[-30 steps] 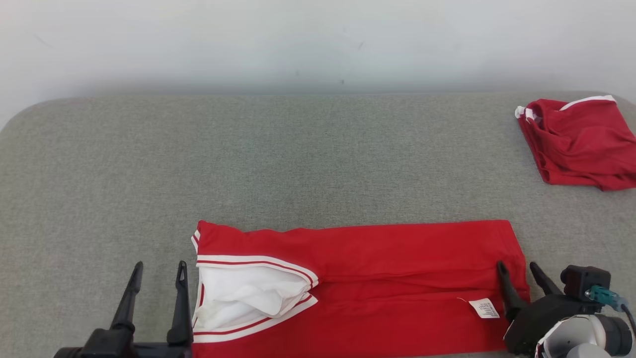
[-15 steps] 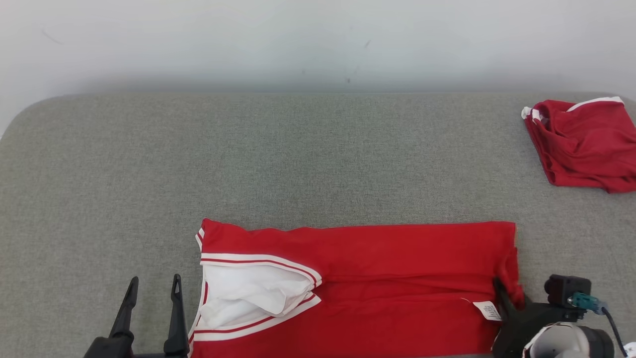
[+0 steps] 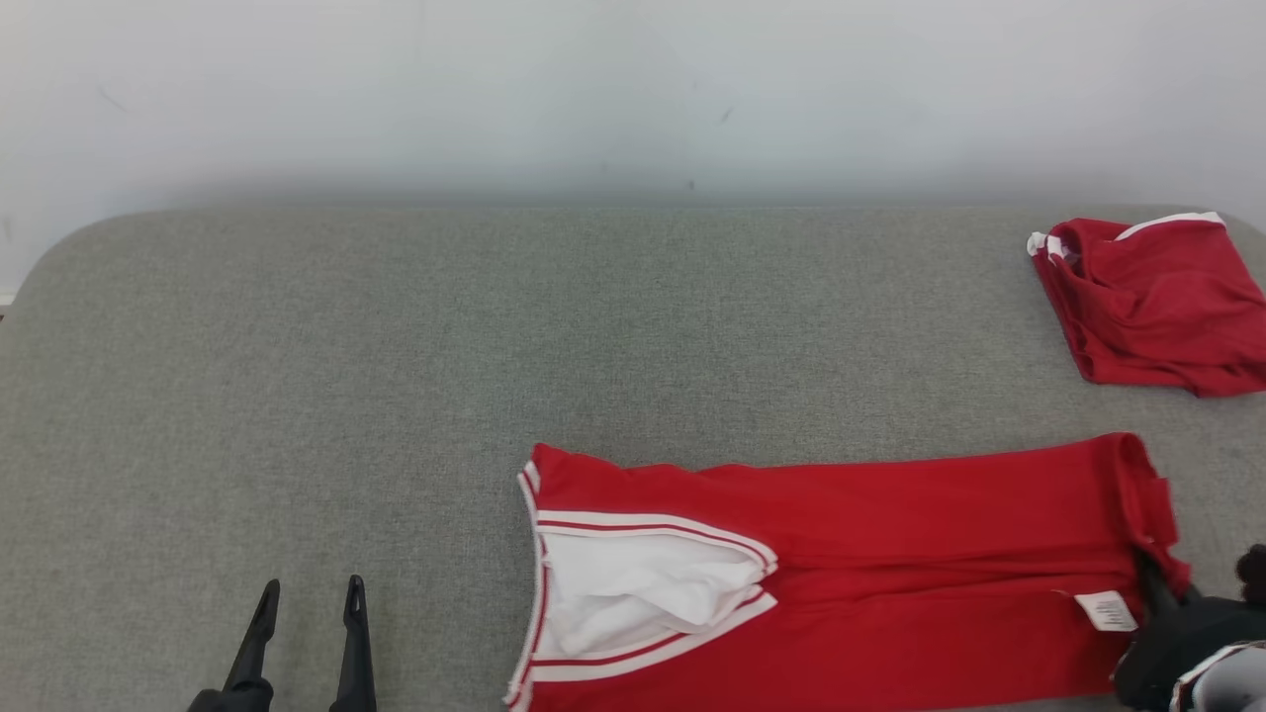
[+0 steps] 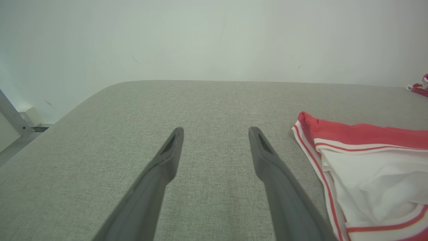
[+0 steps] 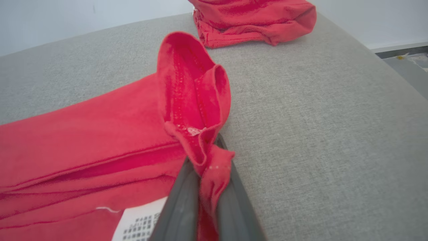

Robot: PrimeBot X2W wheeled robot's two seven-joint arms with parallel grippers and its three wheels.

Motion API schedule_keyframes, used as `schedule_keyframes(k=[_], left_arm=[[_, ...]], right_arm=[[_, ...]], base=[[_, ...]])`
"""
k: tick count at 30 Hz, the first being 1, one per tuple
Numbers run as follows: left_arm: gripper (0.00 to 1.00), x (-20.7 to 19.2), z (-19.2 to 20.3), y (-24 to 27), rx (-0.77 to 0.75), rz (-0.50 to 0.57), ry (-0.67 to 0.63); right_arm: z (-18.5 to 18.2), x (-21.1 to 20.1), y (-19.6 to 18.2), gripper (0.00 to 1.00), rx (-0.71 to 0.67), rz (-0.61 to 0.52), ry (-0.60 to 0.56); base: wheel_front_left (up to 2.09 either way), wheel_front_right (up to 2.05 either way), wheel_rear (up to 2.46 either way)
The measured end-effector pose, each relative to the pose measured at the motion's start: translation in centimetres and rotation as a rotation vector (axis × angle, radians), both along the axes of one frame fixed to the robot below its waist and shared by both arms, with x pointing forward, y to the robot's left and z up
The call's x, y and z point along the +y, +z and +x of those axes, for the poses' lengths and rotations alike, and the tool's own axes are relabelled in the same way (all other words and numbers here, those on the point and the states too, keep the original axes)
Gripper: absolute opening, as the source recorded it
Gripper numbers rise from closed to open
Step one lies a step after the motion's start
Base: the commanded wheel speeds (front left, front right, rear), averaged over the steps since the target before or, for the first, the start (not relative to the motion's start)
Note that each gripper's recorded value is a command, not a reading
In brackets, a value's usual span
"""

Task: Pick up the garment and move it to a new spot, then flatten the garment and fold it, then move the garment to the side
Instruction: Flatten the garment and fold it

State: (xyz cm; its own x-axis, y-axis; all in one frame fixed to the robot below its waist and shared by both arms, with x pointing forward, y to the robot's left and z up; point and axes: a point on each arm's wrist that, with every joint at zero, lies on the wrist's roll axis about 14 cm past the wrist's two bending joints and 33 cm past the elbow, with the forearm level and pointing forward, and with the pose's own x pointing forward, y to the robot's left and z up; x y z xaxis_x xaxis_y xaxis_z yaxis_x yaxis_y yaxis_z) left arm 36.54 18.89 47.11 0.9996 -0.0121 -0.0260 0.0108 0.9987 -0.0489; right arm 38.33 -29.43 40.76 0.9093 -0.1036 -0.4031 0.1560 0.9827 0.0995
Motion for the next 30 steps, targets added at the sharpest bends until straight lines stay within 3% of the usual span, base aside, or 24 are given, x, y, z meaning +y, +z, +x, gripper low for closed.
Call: schedule_keyframes(k=[5,12,23,30], left_arm=[[1.0,0.0,-0.1,0.2,-0.007,0.006,-0.002],[1.0,0.6,-0.5,0.4,-0.012,0.005,0.026],[1.0,1.8,-1.2,0.7,-0.022,0.0,0.074],[1.0,2.1,-1.7,0.6,-0.017,-0.008,0.09]], right_arm=[[-0.6,-2.6,1.7,0.0,-0.043,-0.038,-0.045],[0.1,0.2,4.9,0.0,-0.155,0.025,0.006],[1.6,12.4,10.1,0.0,-0.29,0.242,0.251],[1.3,20.9,11.0,0.0,-0.281,0.362,0.422]], base=[[0.0,0.0,0.0],[0.0,0.0,0.0],[0.0,0.0,0.0],[0.0,0.0,0.0]])
